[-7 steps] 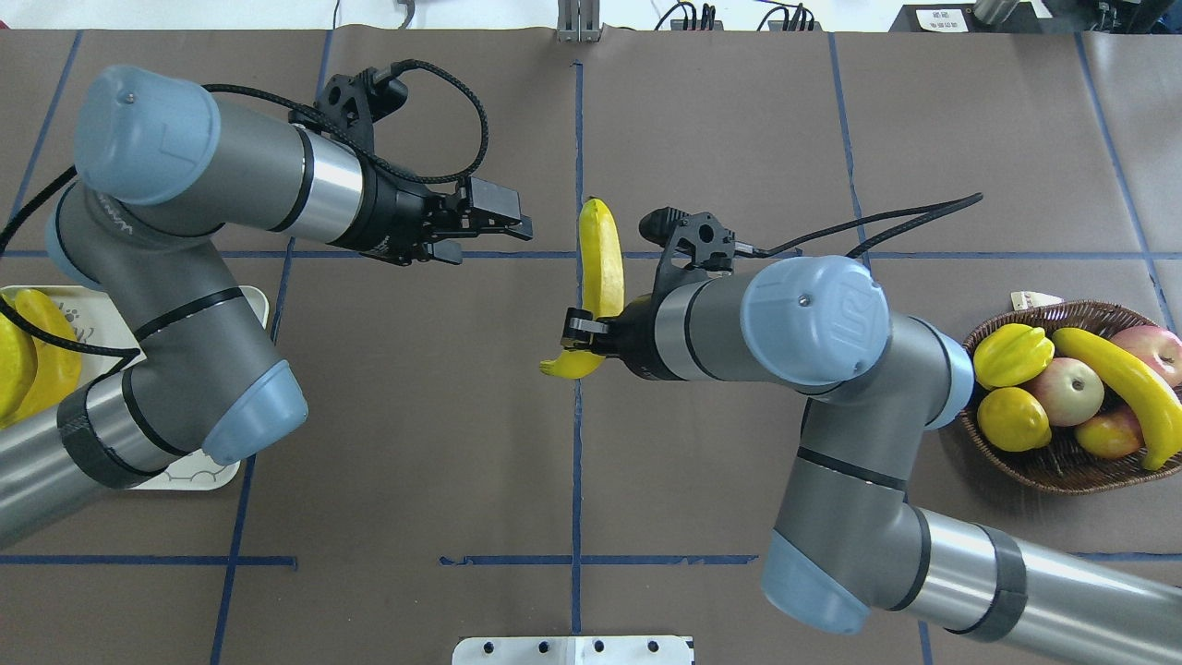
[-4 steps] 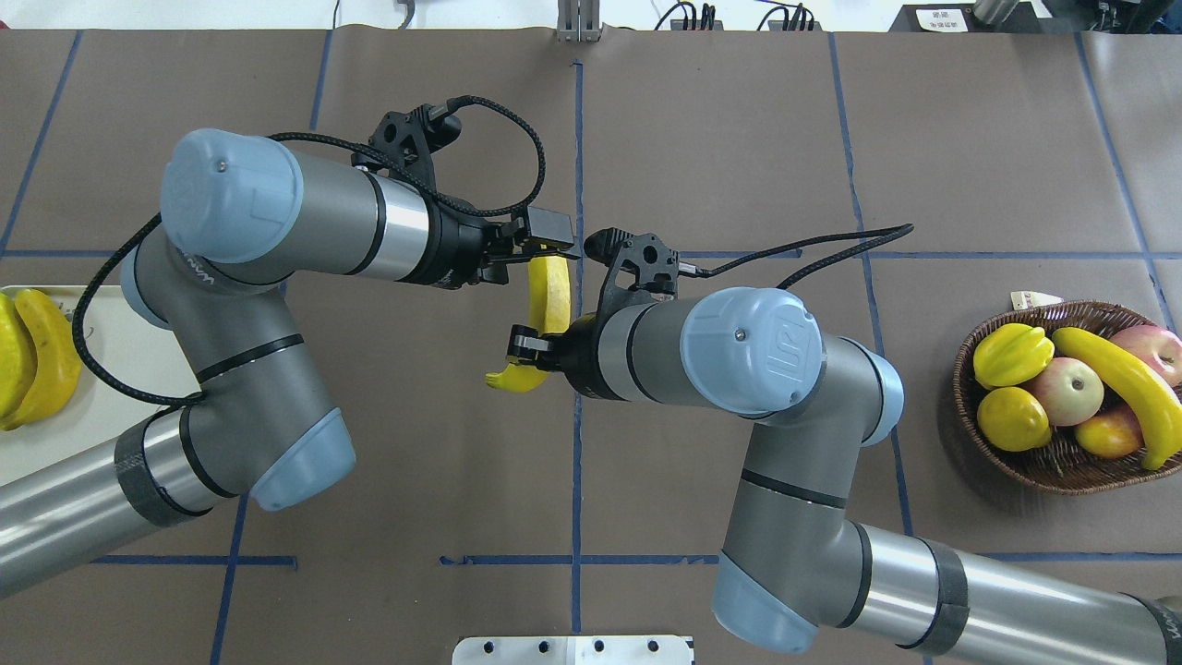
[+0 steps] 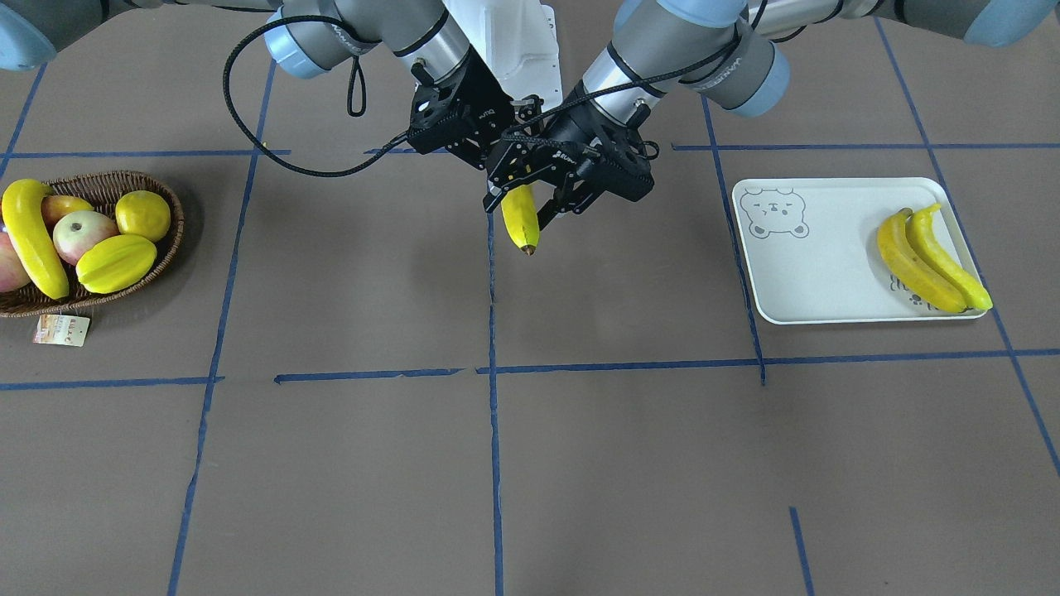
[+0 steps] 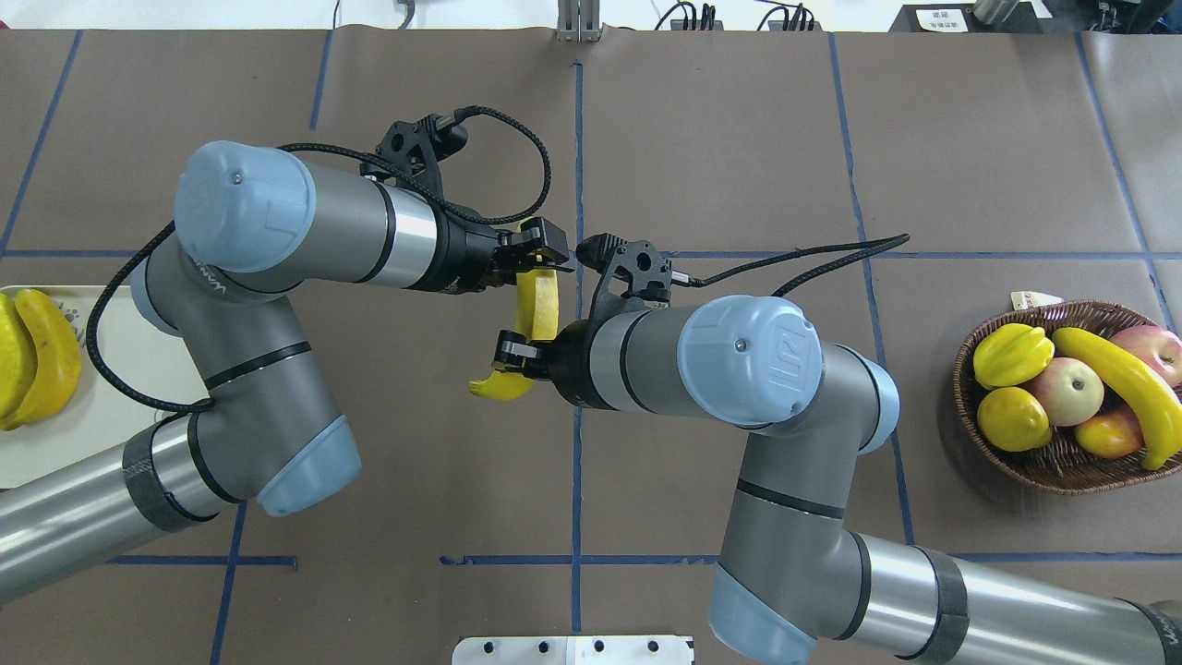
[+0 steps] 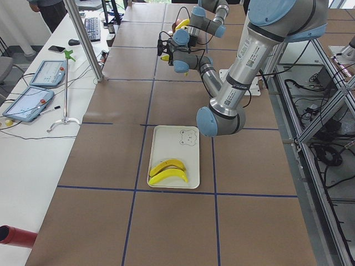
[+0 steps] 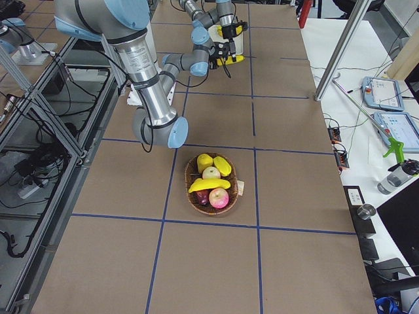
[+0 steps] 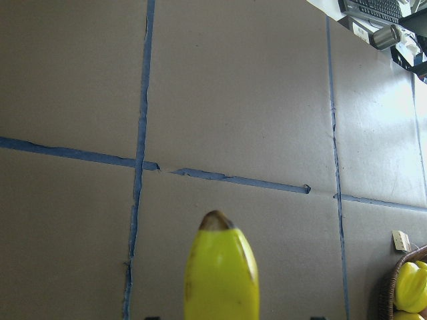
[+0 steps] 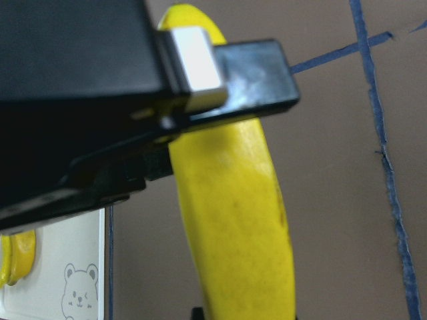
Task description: Transfer all bananas from basket to plate
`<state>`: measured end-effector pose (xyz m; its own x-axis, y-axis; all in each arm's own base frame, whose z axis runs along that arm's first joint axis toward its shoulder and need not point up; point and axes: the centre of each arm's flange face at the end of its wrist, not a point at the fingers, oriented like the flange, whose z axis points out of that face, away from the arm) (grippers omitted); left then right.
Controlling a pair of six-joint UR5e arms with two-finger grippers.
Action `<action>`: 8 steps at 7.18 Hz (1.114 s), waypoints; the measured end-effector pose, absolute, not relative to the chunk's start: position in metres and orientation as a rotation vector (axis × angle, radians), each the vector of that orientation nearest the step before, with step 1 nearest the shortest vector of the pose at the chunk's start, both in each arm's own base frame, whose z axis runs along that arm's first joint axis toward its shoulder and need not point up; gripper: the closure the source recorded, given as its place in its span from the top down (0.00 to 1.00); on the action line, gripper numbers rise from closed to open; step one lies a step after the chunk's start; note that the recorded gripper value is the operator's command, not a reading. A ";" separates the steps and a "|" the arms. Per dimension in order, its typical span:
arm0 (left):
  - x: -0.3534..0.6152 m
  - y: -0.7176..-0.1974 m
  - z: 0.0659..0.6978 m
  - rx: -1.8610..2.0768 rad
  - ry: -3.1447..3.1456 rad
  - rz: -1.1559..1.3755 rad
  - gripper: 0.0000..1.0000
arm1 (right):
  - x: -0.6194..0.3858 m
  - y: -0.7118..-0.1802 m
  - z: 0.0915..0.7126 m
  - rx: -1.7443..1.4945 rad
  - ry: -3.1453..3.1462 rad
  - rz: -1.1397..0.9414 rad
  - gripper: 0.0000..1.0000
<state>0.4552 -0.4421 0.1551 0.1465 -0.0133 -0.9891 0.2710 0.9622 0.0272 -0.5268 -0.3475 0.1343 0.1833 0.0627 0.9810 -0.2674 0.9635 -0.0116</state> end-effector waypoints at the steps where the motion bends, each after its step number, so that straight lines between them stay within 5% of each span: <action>1: 0.456 -0.442 0.156 0.217 1.410 -0.207 0.02 | -0.526 -0.347 0.134 0.176 -1.371 0.235 0.27; 2: 0.456 -0.442 0.157 0.216 1.406 -0.208 0.00 | -0.525 -0.347 0.133 0.176 -1.373 0.237 0.99; 8: 0.453 -0.448 0.175 0.208 1.363 -0.224 0.00 | -0.493 -0.351 0.129 0.164 -1.397 0.219 0.99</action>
<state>0.4528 -0.4479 0.1748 0.1911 -0.0378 -0.9808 0.2785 0.9603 0.0172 -0.4930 -0.3512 0.1290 0.1576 0.0554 0.9859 -0.2487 0.9685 -0.0147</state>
